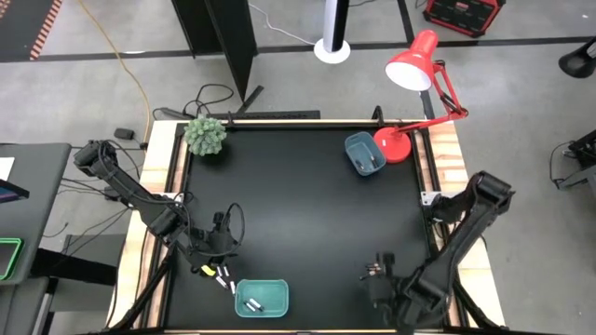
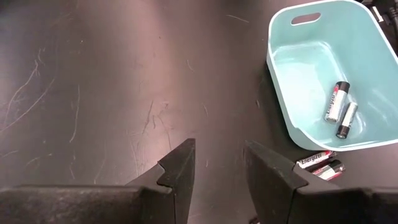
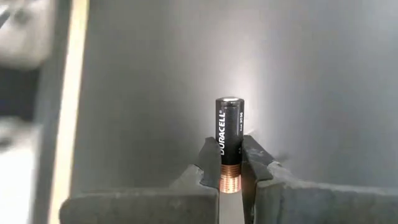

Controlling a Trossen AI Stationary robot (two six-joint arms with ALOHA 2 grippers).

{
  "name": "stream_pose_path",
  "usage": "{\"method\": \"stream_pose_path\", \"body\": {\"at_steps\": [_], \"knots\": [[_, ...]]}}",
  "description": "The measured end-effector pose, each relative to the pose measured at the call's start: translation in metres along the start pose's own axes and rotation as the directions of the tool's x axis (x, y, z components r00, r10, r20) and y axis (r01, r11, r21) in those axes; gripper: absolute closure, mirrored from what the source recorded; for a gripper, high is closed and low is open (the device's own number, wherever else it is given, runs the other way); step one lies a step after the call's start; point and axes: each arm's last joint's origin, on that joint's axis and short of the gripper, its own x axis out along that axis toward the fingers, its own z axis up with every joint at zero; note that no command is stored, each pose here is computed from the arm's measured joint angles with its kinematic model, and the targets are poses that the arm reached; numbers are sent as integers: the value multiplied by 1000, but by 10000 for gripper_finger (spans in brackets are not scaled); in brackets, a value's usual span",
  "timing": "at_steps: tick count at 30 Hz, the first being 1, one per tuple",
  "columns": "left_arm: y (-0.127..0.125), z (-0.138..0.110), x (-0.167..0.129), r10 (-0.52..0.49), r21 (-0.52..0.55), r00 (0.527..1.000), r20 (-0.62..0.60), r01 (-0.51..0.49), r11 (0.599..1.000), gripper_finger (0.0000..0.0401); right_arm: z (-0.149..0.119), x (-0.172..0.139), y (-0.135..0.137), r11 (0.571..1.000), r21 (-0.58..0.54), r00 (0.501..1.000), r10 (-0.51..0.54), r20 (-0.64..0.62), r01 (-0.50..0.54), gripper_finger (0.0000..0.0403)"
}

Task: Sort batteries
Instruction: Put the black battery into the blue bin

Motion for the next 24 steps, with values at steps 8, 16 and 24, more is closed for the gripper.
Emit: {"method": "stream_pose_path", "body": {"at_steps": [8, 16, 24], "knots": [[1, -5, 0, 7, 3, 999, -47, -6, 1000, 274, 46, 4, -89, 925, 192, 938, -343, 47, 329, 374], [1, -17, -3, 8, -24, 987, -163, -12, 1000, 274, 69, 38, -207, 704, 366, 792, -560, -241, 609, 373], [-10, -26, -9, -44, -60, 976, -214, 32, 998, 274, 62, 50, -300, 551, 442, 706, -540, -458, 708, 373]]}}
